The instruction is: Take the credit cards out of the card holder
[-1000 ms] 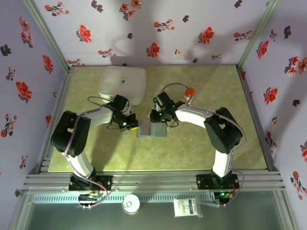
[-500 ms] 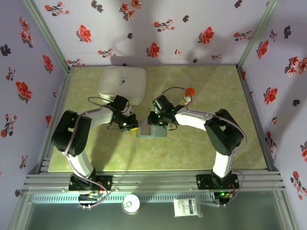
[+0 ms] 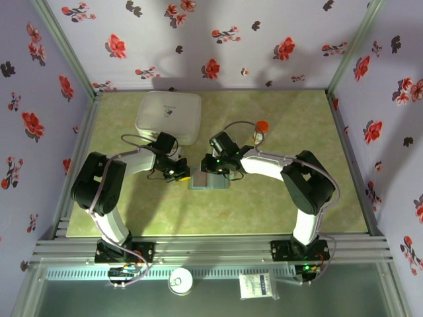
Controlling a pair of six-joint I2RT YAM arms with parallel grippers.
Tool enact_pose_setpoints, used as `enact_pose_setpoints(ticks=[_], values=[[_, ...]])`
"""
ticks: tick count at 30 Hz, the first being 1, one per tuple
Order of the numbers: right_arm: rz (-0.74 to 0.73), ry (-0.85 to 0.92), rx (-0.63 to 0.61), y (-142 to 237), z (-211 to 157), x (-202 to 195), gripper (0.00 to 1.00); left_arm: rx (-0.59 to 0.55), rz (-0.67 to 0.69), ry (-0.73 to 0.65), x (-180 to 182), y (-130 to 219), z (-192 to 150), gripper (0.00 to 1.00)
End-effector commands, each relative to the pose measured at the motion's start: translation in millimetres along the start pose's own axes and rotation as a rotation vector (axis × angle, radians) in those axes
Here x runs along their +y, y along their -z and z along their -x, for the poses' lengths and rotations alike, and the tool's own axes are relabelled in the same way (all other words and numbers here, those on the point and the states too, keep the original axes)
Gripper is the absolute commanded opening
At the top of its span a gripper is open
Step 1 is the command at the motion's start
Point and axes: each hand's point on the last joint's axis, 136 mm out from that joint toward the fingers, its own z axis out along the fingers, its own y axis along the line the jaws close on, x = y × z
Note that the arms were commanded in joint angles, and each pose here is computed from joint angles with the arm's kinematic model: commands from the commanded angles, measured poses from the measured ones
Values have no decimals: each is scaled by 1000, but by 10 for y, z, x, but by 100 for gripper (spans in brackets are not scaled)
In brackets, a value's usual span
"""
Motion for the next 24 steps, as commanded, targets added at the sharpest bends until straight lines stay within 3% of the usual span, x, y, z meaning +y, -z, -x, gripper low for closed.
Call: enact_pose_setpoints(ticks=[1, 9, 24], values=[[14, -6, 0, 82, -68, 56, 21, 7, 18, -13, 48, -2, -90, 0], [16, -45, 40, 45, -117, 89, 18, 19, 20, -7, 75, -54, -112, 0], [84, -94, 115, -159, -198, 180, 25, 41, 40, -26, 82, -69, -95, 0]])
